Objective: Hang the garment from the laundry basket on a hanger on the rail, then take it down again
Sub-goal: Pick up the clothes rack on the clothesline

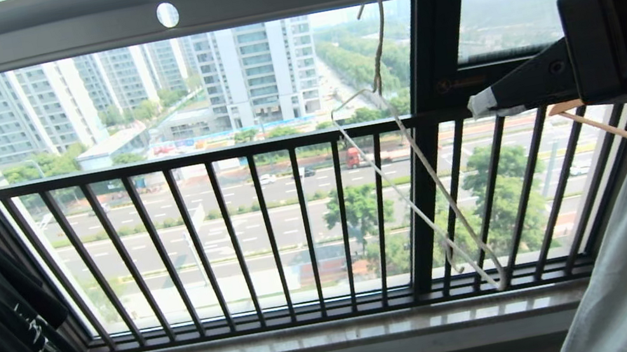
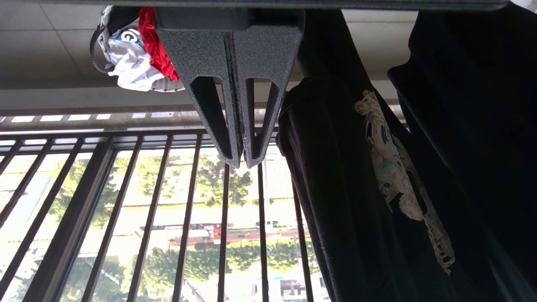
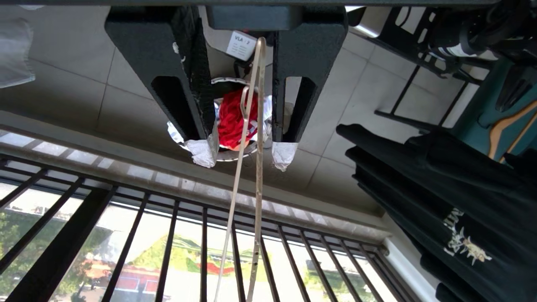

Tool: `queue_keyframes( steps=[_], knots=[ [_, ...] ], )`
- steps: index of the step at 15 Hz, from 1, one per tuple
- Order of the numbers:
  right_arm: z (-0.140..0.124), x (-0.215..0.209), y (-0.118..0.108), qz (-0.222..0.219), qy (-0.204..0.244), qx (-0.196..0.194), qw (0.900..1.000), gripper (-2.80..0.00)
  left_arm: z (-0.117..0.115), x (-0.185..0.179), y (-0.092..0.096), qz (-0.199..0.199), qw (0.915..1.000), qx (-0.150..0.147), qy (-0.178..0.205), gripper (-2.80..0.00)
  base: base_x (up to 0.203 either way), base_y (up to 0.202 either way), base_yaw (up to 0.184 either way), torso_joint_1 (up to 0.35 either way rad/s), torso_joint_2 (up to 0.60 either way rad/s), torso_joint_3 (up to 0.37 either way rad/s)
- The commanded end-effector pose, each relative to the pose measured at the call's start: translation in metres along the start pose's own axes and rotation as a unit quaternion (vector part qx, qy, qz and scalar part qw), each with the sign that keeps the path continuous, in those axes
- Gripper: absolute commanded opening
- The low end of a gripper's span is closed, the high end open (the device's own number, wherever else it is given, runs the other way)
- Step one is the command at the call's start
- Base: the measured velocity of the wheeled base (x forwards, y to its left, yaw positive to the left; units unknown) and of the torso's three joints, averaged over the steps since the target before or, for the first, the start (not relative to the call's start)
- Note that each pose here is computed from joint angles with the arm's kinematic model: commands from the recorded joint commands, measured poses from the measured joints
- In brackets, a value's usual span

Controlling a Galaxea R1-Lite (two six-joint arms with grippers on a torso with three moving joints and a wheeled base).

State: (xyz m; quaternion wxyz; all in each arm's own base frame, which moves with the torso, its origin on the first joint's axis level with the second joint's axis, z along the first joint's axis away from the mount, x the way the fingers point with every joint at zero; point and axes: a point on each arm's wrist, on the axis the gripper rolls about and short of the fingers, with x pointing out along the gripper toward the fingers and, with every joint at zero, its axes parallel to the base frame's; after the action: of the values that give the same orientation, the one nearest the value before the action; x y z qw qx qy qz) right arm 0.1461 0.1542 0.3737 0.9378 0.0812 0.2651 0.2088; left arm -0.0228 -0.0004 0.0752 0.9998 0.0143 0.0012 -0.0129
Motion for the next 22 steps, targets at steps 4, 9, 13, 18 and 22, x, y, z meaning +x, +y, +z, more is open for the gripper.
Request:
queue_keyframes(
  steps=[4, 9, 13, 18, 22],
  knots=[
    [-0.003, 0.049, 0.029, -0.015, 0.038, -0.027, 0.999, 0.00, 0.000, 0.000, 0.000, 0.000, 1.0000, 0.000, 0.001, -2.80, 0.000, 0.000, 0.000, 0.000, 0.00, 0.000],
    [-0.009, 0.102, 0.038, -0.055, 0.059, -0.068, 0.994, 0.00, 0.000, 0.000, 0.000, 0.000, 1.0000, 0.000, 0.000, -2.80, 0.000, 0.000, 0.000, 0.000, 0.00, 0.000],
    [-0.006, 0.127, 0.024, -0.094, 0.058, -0.097, 0.989, 0.00, 0.000, 0.000, 0.000, 0.000, 1.0000, 0.000, 0.000, -2.80, 0.000, 0.000, 0.000, 0.000, 0.00, 0.000],
    [0.001, 0.146, 0.008, -0.118, 0.051, -0.113, 0.985, -2.80, 0.000, 0.000, 0.000, 0.000, 1.0000, 0.000, 0.000, -2.80, 0.000, 0.000, 0.000, 0.000, 0.00, 0.000],
    [0.002, 0.148, 0.007, -0.119, 0.050, -0.120, 0.984, -2.80, 0.000, 0.000, 0.000, 0.000, 1.0000, 0.000, 0.000, -2.80, 0.000, 0.000, 0.000, 0.000, 0.00, 0.000]
  ],
)
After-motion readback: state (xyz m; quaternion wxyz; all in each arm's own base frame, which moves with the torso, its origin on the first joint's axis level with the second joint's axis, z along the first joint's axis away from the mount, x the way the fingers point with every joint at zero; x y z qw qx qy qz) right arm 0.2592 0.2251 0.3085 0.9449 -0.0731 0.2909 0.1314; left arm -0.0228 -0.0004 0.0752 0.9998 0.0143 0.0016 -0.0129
